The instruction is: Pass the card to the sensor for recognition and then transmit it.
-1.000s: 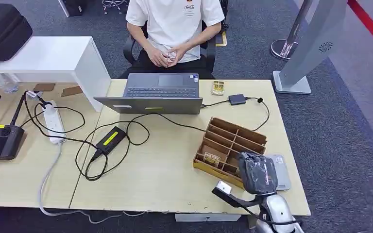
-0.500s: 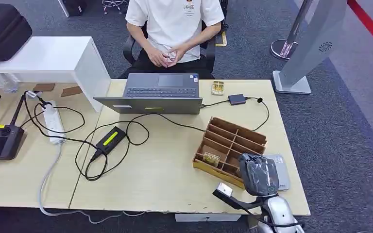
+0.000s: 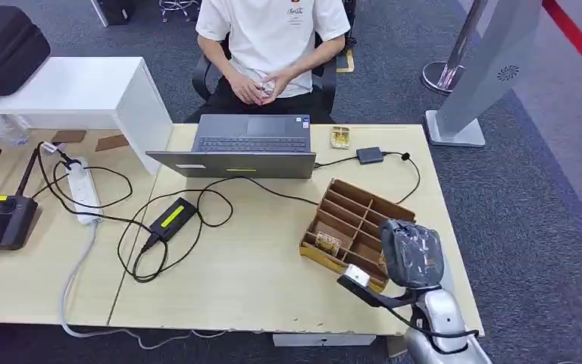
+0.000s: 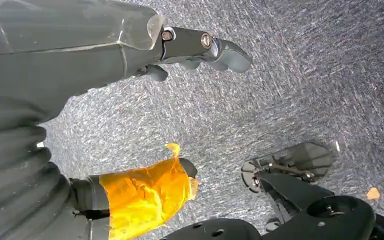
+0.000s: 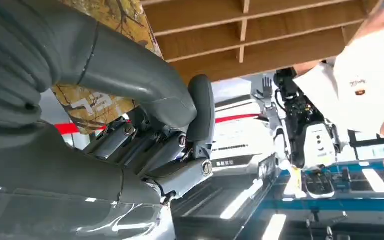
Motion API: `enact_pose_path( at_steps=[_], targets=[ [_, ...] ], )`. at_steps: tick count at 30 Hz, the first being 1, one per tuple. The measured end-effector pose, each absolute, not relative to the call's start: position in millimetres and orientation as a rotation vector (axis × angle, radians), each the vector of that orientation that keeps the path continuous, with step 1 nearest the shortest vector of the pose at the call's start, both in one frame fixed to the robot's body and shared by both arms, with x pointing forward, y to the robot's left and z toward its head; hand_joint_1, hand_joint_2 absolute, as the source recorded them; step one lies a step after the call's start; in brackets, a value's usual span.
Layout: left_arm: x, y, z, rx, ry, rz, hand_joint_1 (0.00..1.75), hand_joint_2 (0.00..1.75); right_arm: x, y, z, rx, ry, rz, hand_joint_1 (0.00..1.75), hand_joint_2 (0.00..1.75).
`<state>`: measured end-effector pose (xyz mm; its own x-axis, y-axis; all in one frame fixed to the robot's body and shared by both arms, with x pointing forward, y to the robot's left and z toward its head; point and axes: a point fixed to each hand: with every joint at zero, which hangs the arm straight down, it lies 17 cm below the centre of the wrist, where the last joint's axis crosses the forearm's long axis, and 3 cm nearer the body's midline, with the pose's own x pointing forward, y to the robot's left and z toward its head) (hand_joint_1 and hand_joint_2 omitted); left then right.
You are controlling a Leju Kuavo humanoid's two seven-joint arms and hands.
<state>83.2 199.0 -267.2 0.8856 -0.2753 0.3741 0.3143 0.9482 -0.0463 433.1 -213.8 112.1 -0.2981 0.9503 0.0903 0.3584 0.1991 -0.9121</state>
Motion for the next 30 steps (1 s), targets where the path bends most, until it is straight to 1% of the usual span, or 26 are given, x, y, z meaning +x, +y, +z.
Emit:
enact_pose_path(
  at_steps=[11, 15, 18, 23, 30],
  targets=[
    [82.7, 198.5, -267.2, -0.110, -0.372, -0.312, 0.00, 1.75, 440.0, -217.0, 121.7, -1.248, -1.788, 1.076, 1.75, 1.75],
    [82.0, 197.8, -267.2, -0.113, -0.370, -0.323, 0.00, 1.75, 455.0, -220.7, 138.6, -1.267, -1.799, 1.071, 1.75, 1.75],
    [80.5, 196.9, -267.1, -0.122, -0.367, -0.339, 0.00, 1.75, 479.6, -226.7, 165.7, -1.300, -1.806, 1.062, 1.75, 1.75],
    [83.7, 196.7, -266.0, -0.132, -0.378, -0.368, 0.00, 1.75, 540.7, -234.3, 234.8, -1.394, -1.814, 1.059, 1.75, 1.75],
    [85.1, 193.8, -264.8, -0.147, -0.386, -0.417, 0.00, 1.75, 596.8, -229.5, 293.5, -1.490, -1.772, 1.122, 1.75, 1.75]
  ],
)
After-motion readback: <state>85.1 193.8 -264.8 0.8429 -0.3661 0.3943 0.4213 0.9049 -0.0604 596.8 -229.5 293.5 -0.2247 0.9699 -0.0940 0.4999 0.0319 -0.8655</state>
